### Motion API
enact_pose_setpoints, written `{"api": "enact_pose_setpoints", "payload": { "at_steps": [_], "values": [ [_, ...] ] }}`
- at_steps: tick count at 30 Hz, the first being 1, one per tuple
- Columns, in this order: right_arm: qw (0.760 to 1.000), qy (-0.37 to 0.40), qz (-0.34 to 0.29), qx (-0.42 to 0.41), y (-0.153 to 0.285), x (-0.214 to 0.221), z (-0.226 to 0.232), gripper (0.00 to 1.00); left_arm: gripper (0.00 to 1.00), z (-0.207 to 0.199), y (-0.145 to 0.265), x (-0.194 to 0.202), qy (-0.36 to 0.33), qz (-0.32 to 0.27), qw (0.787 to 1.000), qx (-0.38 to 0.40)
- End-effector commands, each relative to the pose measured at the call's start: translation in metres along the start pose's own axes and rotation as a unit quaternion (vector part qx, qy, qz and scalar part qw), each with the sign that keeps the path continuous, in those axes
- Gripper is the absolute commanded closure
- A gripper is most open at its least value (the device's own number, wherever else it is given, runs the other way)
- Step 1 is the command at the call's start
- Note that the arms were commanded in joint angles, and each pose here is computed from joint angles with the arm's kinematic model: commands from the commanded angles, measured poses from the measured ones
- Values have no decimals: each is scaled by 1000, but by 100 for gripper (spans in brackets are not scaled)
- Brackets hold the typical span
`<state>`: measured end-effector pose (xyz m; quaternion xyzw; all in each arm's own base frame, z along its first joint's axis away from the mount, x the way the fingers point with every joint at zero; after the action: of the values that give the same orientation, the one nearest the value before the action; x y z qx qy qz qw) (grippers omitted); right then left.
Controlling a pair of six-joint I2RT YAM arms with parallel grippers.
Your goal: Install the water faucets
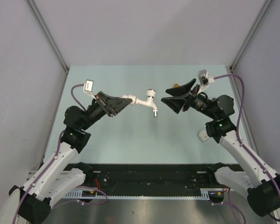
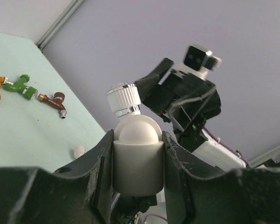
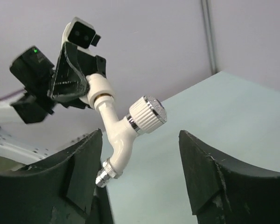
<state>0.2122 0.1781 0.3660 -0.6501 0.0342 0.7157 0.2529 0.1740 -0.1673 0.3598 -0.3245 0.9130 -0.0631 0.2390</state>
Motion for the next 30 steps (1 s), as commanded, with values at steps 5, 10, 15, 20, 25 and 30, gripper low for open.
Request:
{"api": "enact_pose_setpoints", "payload": {
  "at_steps": [5, 10, 15, 20, 25, 30],
  "values": [
    [942, 334, 17, -27, 16, -12, 11, 21, 100, -20, -9, -14, 64, -27, 997, -33],
    [876, 477, 32, -60, 10, -3, 29, 17, 100, -16, -14, -12, 116, -3, 992, -49],
    [853, 516, 31, -67, 2, 2, 43, 15, 100, -14, -17, -12, 145, -2, 988, -57],
    [841, 535, 38, -75, -6, 11, 53, 15, 100, -16, -17, -14, 158, -7, 986, -54],
    [831, 548, 66, -71, -14, 26, 49, 14, 100, -22, -19, -15, 162, 1, 986, -46],
    [831, 550, 56, -54, -23, 32, 44, 14, 100, -28, -23, -15, 164, 23, 986, -36]
  ]
}}
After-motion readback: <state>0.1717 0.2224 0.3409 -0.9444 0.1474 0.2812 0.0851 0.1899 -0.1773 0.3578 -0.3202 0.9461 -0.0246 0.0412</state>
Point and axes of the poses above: each gripper's point midway between its finger pads, its own y axis back along the fingers, its own z axis along the line the jaws close on, x = y × z, the point moved 8 cm from there along y, back along the fingers, and after that the axes turned 15 degrees about y, right-handed, at the moved point
